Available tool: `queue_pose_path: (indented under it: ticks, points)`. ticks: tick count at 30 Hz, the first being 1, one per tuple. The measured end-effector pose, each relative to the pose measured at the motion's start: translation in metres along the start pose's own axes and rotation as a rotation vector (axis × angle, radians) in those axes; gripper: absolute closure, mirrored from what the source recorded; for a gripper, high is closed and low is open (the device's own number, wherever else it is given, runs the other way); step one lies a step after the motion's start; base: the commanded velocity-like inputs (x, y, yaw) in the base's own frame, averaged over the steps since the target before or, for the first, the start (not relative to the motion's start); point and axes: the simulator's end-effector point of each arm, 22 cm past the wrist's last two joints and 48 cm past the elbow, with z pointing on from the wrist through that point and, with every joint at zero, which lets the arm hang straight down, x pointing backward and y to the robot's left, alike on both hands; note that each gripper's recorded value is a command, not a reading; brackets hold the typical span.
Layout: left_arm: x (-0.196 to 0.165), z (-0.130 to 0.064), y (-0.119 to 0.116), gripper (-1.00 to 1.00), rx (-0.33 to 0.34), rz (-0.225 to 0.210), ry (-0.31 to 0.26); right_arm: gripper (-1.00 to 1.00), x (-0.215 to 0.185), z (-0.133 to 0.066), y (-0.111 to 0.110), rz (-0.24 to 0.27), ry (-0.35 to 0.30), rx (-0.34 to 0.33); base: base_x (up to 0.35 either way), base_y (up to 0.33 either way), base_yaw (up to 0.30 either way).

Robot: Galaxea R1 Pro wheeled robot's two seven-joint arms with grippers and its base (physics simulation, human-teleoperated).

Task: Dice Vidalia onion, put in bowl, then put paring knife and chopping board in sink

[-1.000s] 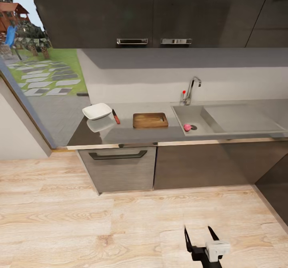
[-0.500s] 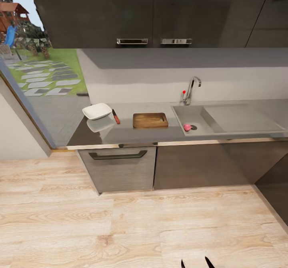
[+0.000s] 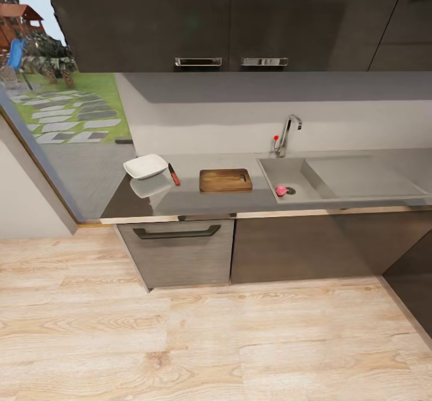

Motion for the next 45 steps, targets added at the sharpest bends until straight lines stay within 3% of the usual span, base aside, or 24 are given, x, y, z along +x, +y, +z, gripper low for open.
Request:
queue_pose_path:
  ticks: [15,27,45]
  points:
    - [0.002,0.0,0.0,-1.0,-0.001,0.0,0.003,-1.0,0.008,-0.003,-0.01,-0.014,0.014,0.004,0.0,0.0,0.0]
    - [0.003,0.0,0.001,-1.0,0.0,0.0,-0.001,-1.0,0.001,-0.003,-0.015,0.033,-0.01,0.028,0.0,0.0,0.0]
    - [-0.006,0.001,-0.002,-1.0,0.005,-0.002,-0.027,-1.0,-0.005,-0.002,-0.015,0.037,-0.033,0.03,0.0,0.0,0.0]
